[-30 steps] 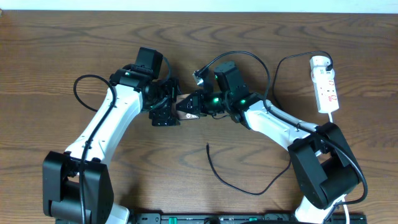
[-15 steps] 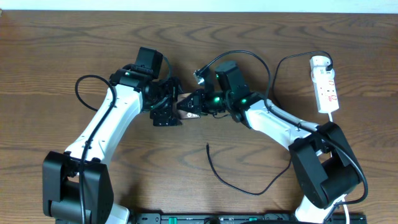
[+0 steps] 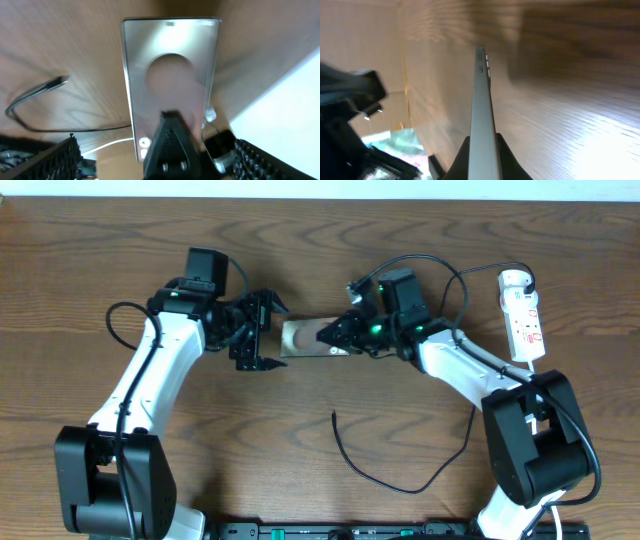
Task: Plug charger to phone and switch on socket
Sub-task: 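Open the left gripper and carry the phone away with the right gripper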
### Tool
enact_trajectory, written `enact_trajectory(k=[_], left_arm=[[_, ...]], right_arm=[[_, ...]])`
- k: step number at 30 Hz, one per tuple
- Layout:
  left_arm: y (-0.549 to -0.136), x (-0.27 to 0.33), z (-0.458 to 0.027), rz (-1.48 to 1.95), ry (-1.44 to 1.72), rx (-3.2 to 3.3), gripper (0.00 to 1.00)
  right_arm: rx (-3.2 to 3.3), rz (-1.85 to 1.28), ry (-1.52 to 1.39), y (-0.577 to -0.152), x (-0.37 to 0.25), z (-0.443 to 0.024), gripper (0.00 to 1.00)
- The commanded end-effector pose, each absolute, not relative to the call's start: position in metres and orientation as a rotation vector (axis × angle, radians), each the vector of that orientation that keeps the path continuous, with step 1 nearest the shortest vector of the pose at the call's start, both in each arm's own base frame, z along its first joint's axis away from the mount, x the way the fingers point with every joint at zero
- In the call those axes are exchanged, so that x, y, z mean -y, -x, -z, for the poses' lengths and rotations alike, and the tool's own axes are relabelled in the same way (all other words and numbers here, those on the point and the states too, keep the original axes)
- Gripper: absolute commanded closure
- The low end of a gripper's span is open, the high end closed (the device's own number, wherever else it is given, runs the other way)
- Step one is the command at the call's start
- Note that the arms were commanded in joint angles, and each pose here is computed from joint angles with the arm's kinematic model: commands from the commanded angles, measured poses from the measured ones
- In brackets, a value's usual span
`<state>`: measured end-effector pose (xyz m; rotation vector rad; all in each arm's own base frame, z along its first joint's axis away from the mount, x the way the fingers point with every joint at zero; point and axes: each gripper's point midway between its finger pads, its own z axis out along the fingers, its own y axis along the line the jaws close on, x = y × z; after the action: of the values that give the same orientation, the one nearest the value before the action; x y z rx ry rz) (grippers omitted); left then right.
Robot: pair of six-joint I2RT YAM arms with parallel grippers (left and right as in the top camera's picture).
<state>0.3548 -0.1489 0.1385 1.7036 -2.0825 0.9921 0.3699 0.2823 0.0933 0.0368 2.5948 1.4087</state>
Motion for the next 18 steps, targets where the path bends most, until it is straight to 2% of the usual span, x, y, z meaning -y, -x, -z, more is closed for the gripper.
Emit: enact_trajectory(k=[1,8,15,18], left_arm=[[-0.369,0.148,-0.163,-1.205,-1.463,2.284,0.06],[-0.396,0.144,-0.178,-1.414,-1.173,2.606,0.06],[-0.430,0.143,-0.202,-1.615,-1.096,2.751,0.06],[-0.445,0.143,-0.219,-1.735,-1.054,2.805,0.06]], right_arm=[[-2.589,-1.386,-0.150,-0.386,-0.261,-0.095,0.99],[-2.581,-1.490,-0.557,-0.404,-0.229,-0.100,0.99],[-2.443,-1.734,-0.995,-0.426,-0.223,-0.129,0.99],[-2.331,-1.837,-1.093,-0.441,-0.226,-0.150,0.99]])
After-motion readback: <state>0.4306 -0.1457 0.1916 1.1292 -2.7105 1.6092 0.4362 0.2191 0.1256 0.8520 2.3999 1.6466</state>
